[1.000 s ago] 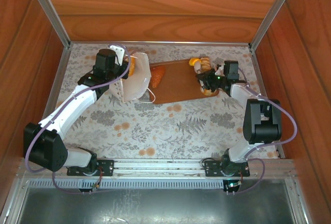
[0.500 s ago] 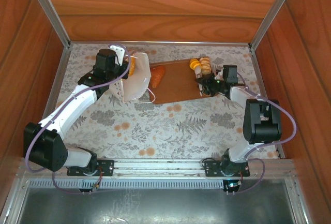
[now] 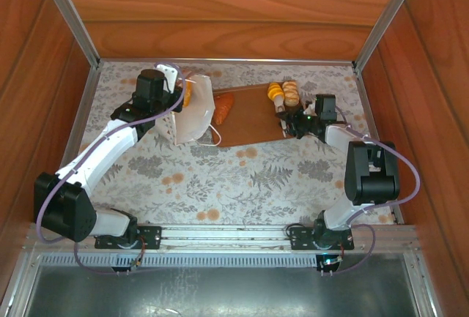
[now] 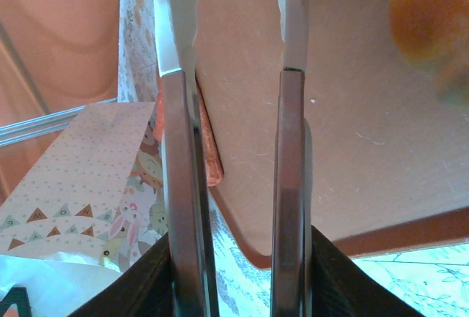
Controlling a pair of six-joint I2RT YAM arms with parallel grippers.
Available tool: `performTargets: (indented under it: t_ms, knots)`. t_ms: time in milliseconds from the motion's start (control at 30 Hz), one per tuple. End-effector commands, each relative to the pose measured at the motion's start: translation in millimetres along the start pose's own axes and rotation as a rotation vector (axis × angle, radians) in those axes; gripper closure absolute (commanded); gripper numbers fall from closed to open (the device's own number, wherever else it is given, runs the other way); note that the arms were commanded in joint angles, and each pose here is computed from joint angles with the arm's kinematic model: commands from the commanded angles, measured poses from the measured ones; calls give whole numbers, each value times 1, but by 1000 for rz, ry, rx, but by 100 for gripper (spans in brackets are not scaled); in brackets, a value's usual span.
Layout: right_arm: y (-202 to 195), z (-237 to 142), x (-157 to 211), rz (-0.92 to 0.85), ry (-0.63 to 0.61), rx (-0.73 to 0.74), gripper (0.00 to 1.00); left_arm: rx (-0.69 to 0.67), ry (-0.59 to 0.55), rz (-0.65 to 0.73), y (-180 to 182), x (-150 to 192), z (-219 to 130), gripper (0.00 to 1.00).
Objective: Take the fake bread out of the paper bag
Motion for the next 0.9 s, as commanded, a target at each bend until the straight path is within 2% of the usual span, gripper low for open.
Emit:
performTargets:
  t_ms: [0, 167, 300, 867]
  knots:
    - [17, -1, 2, -34, 4, -68, 58, 20, -13, 0, -4, -4, 2, 100]
    - [17, 3, 4, -33, 13, -70, 58, 18, -11, 1, -4, -4, 2, 100]
    - [13, 4, 7, -19, 14, -57, 52, 16, -12, 2, -4, -4, 2, 100]
    - [9, -18, 26, -26, -21, -21, 52, 16, -15, 0, -4, -4, 0, 100]
Point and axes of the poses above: each hand's point on the last joint's axis, 136 mm out from that joint toward the fingers, its own z axis out along the fingers, its own y axis along the line the jaws close on, x = y × z, the point moved 5 cm from there along -z, back along the fingers, and after that the axes turned 11 degrees about -z, right-handed, at the moved point
